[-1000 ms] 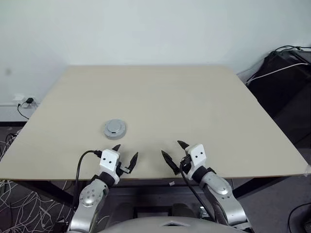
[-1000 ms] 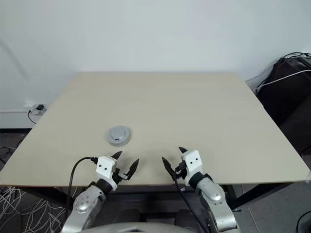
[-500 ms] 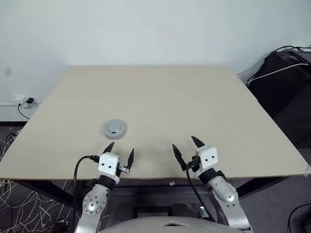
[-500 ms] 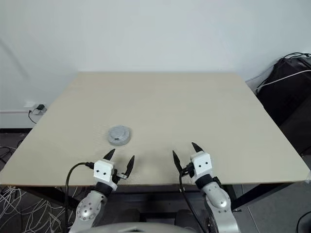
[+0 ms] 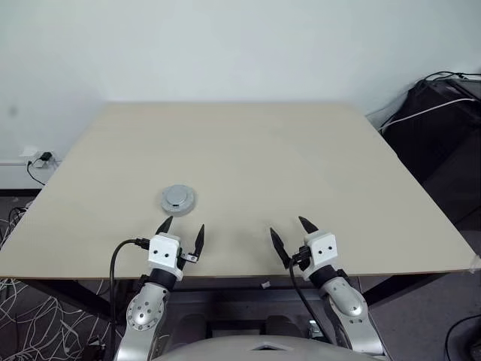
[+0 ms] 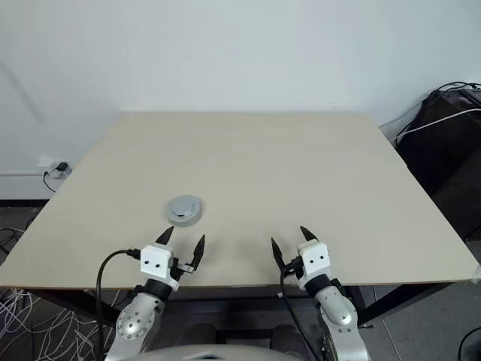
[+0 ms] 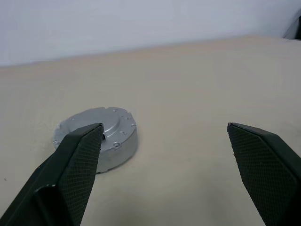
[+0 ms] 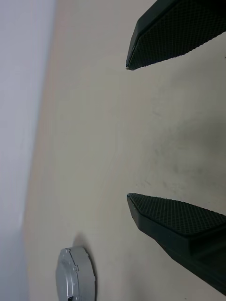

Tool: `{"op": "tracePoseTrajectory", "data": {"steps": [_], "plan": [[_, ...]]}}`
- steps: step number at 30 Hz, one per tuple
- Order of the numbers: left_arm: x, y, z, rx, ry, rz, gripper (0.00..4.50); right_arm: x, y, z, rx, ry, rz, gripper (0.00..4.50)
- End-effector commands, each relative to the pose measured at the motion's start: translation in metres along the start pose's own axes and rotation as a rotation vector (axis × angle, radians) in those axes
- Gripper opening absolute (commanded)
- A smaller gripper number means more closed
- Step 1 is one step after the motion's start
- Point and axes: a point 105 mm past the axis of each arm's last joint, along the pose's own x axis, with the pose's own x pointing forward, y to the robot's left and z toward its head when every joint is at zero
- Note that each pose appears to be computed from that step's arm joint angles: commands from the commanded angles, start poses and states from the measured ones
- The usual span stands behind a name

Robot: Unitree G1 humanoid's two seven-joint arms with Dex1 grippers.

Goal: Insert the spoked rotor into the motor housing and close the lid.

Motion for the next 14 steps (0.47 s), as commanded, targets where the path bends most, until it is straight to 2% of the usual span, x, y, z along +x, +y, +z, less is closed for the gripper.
{"op": "tracePoseTrajectory", "data": {"steps": [1, 14], "plan": [[0.005, 0.005, 0.015, -0.009, -0.067, 0.027, 4.45, 0.002, -0.002, 0.007, -0.005, -0.055, -0.006, 4.50], [0.004, 0.007, 0.007, -0.012, -0.051, 0.030, 4.45, 0.000, -0.010, -0.012, 0.020, -0.035, -0.012, 4.50]]}}
